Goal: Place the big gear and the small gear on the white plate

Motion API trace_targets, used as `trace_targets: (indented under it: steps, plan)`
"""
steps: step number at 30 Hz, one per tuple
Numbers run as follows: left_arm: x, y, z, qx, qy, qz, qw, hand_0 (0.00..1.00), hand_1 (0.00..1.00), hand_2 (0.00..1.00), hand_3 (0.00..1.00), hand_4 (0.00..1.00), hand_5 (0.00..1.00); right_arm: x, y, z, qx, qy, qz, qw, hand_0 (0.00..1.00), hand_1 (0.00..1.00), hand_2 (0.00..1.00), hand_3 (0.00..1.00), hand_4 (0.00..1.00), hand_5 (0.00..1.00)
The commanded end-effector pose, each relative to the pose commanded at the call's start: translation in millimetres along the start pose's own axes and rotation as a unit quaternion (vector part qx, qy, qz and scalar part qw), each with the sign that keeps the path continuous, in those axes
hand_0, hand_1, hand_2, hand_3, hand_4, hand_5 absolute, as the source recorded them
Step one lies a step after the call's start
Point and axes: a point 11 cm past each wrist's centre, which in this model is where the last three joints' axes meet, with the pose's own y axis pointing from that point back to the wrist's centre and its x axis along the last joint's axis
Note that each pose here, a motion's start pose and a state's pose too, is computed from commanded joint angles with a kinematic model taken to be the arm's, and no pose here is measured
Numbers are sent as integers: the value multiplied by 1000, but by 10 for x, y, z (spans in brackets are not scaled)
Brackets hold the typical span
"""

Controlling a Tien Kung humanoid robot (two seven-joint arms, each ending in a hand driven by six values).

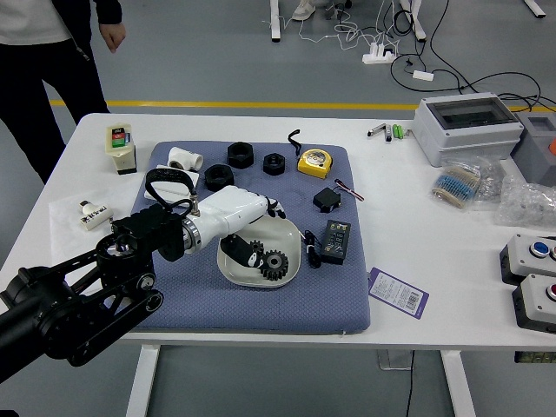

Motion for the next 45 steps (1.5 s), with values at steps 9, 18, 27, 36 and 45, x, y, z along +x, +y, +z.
trace_targets:
  steps: [9, 18, 27, 36, 45]
  plan:
    - [276, 112, -474, 68, 106, 118, 985, 541, 647, 716, 667, 893, 304, 2, 2, 28, -2, 0, 0, 1000, 611, 620, 721, 537, 741, 700]
    - [252, 359, -970, 133, 271, 210, 930, 539, 637, 679, 637, 849, 298, 8, 6, 67, -5, 2, 1, 1000, 611, 620, 721, 538, 742, 700]
    - [-17, 614, -1243, 150, 490, 241, 824, 493, 594, 645, 619, 809, 307, 14, 9, 101, -7, 2, 2, 1000, 611, 619, 721, 537, 742, 702]
    - [-100, 764, -1326, 123, 630, 260, 722, 487, 598, 643, 614, 803, 322, 11, 7, 85, -6, 0, 1, 1000, 611, 619, 721, 537, 742, 701]
    - [-160, 874, -1390, 106, 663, 273, 689, 483, 604, 639, 614, 801, 356, 9, 7, 81, -5, -1, 1, 1000, 610, 621, 721, 537, 741, 699]
